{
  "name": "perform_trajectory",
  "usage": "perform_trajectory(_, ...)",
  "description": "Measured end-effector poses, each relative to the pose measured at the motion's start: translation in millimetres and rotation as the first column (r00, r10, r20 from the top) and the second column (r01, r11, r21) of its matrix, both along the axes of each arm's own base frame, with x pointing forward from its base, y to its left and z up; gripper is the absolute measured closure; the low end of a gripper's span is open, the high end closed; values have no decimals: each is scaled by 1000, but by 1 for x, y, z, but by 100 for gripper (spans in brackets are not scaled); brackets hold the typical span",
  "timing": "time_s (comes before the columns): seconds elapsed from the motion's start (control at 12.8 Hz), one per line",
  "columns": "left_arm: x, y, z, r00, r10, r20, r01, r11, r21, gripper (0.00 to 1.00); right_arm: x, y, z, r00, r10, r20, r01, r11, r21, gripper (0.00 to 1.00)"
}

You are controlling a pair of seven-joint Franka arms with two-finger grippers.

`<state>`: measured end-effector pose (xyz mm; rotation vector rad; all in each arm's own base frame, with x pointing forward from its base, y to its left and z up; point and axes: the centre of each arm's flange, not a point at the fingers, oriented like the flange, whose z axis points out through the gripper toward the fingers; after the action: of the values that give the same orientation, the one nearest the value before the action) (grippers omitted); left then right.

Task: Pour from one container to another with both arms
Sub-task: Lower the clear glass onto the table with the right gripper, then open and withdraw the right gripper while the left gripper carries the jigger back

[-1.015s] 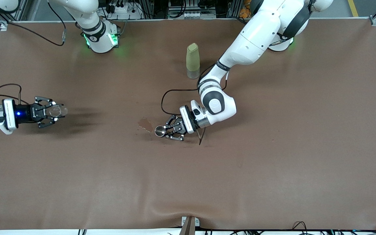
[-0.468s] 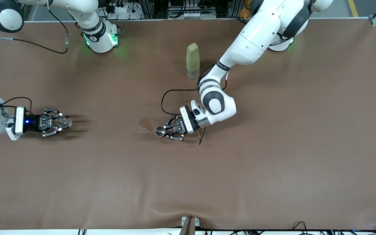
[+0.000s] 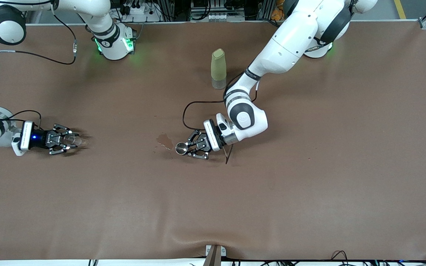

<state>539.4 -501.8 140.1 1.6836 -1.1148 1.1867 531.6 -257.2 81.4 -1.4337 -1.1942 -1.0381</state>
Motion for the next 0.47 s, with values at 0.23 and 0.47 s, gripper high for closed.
perform_trajectory(0.23,0,0,0,1000,0,0,0,1000,0,79,0,4,-10,1000,-7,21,7,1000,0,50)
perform_trajectory(0.47,0,0,0,1000,0,0,0,1000,0,79,0,8,-15,1000,-3,25,2,1000,10,50)
